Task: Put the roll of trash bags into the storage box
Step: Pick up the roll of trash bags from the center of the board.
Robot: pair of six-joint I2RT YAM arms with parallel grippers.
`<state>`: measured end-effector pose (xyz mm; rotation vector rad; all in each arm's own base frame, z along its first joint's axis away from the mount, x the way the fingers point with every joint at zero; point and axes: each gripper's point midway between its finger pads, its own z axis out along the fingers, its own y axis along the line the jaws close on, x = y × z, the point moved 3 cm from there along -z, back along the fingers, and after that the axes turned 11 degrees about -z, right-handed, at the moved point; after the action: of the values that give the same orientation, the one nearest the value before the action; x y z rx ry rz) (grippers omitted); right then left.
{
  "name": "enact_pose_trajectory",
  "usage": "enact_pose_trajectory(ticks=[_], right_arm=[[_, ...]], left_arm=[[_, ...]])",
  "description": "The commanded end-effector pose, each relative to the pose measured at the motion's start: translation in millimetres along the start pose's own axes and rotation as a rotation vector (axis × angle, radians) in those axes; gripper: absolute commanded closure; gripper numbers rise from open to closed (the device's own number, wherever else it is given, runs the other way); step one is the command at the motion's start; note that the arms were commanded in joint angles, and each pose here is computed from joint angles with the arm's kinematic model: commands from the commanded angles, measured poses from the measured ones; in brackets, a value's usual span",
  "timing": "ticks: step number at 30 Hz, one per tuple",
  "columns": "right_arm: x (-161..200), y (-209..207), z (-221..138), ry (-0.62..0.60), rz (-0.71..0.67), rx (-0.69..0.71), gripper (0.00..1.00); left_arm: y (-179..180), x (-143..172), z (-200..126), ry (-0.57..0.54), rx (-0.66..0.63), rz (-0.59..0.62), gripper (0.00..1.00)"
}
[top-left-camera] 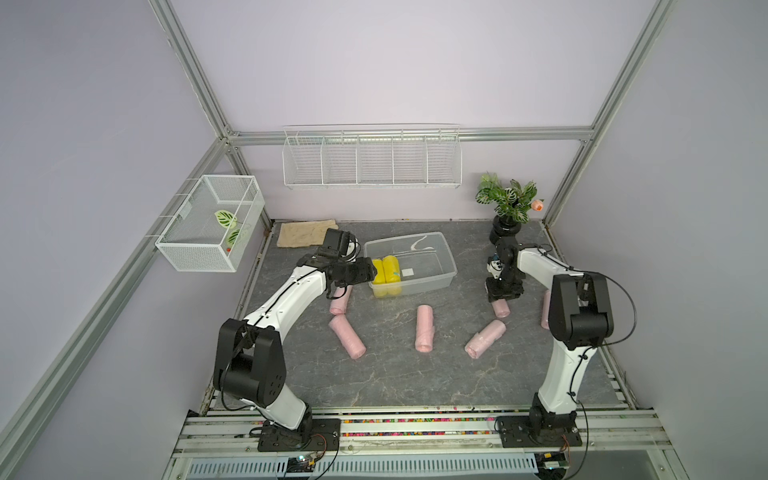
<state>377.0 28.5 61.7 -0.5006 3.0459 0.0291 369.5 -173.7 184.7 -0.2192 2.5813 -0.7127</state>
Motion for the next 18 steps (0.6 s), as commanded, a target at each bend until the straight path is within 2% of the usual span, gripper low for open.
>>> enact_pose_trajectory(ticks=[1,12,18], right_arm=[[-1.0,4.0,-31.2,-0.067,0.013,-0.017,0.57],[-22.6,16.0,-119.9,-0.27,0.023,-0.077,0.58],[-46.6,41.3,-169.9,-0.424,0.01,-0.254,0.6]], left_arm=[[0.1,-0.5,-2.5,-0.01,0.01,-0.006,0.3],[-1.8,-5.4,-3.7,-0.023,0.028,-0.009,0.3],[0.8,-4.8,-0.9,-0.02,0.026,-0.009,0.3]])
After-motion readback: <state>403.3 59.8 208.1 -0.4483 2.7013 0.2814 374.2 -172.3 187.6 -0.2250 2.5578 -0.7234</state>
